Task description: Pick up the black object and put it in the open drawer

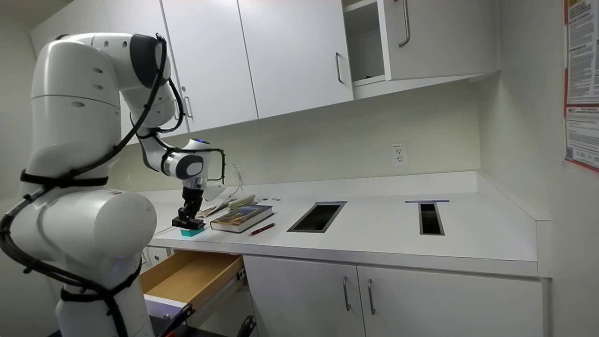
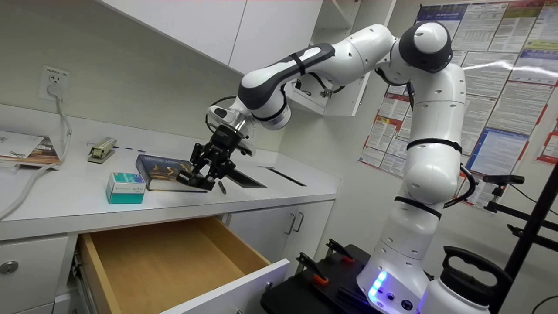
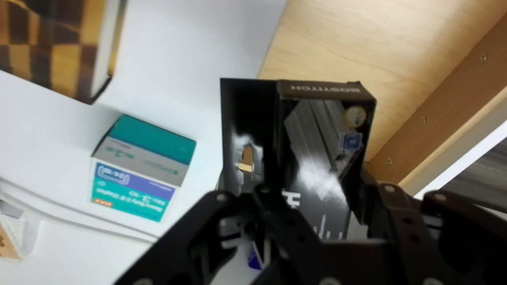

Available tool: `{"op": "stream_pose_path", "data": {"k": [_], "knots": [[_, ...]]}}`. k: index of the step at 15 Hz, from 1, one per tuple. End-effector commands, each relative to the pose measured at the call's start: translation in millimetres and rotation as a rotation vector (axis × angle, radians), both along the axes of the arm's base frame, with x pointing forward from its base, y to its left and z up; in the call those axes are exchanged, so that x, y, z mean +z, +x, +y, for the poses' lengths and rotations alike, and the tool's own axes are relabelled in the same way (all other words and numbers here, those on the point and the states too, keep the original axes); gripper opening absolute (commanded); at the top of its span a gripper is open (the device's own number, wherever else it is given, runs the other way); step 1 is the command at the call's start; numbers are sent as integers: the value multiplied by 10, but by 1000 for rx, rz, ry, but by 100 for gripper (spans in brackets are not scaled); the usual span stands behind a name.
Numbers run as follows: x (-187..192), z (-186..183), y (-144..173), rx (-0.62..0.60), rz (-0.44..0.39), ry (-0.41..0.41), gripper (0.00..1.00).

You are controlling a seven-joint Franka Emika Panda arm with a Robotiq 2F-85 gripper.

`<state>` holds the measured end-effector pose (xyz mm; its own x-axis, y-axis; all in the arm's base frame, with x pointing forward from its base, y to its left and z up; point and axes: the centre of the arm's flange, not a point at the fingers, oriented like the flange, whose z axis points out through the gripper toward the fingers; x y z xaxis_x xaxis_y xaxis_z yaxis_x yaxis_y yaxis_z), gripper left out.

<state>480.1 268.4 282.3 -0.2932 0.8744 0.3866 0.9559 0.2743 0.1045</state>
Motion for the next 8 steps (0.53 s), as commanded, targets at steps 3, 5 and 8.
{"op": "stream_pose_path", "data": {"k": [3, 5, 8], "knots": [[-151, 225, -796, -231, -27, -75, 19], [-300, 209, -956, -287, -20, -76, 19], [-541, 144, -1100, -344, -6, -69, 19]]}}
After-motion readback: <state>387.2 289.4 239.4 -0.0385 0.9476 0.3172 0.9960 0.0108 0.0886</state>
